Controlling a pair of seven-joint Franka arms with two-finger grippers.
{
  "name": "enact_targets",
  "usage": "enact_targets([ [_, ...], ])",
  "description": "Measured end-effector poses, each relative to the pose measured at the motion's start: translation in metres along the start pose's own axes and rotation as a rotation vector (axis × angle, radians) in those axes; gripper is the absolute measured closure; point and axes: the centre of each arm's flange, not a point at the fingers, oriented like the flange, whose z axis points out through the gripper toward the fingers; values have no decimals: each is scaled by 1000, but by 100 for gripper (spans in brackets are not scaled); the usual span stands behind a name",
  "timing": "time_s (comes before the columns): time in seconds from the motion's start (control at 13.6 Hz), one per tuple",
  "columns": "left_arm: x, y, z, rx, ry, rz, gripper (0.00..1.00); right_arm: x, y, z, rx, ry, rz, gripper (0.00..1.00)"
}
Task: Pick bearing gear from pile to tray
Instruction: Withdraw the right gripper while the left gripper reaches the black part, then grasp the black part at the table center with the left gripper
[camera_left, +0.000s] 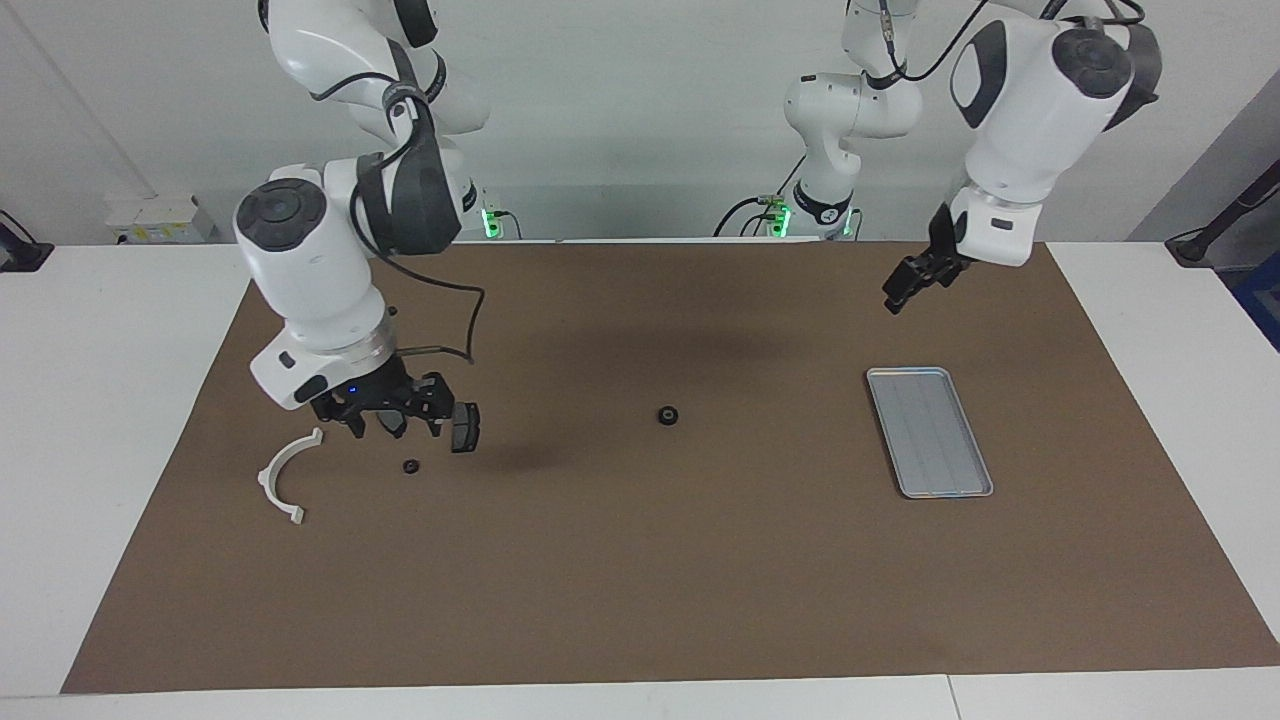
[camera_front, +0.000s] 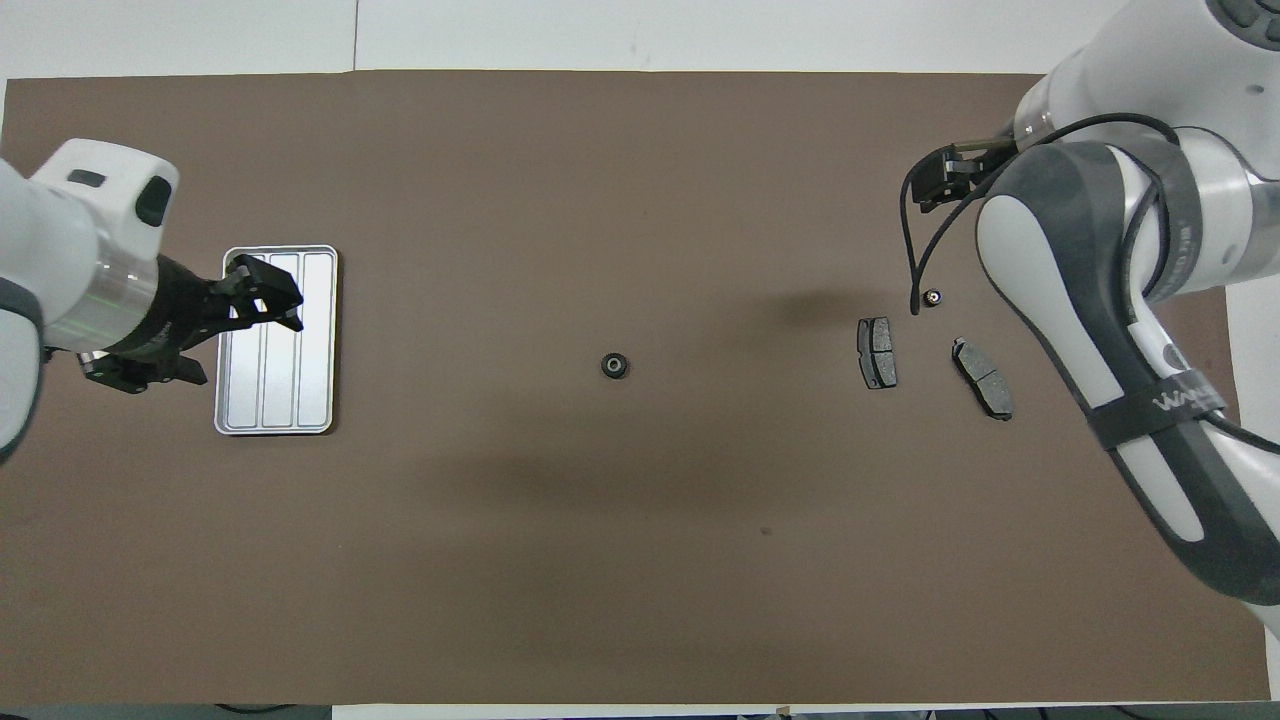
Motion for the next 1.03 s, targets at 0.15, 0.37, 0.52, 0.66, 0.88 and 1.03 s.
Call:
enact_targets([
  [0.15, -20, 44, 33, 4, 7, -25, 0, -2, 13, 19, 0, -12, -6, 0],
  [0.37, -51, 111, 88, -16, 35, -87, 0, -4, 13, 51, 4, -5, -9, 0],
  [0.52, -70, 147, 127, -12, 39, -99, 0, -4, 11, 67, 7, 8, -12, 0],
  [0.66, -84, 176, 166, -11, 44, -121, 0, -5, 11, 79, 9, 6, -14, 0],
  [0.88, -80, 201, 208, 2, 35, -156, 0, -12, 7, 98, 9, -28, -21, 0],
  [1.03, -72, 215, 210, -83, 44, -185, 0, -20, 5, 116, 10, -44, -27, 0],
])
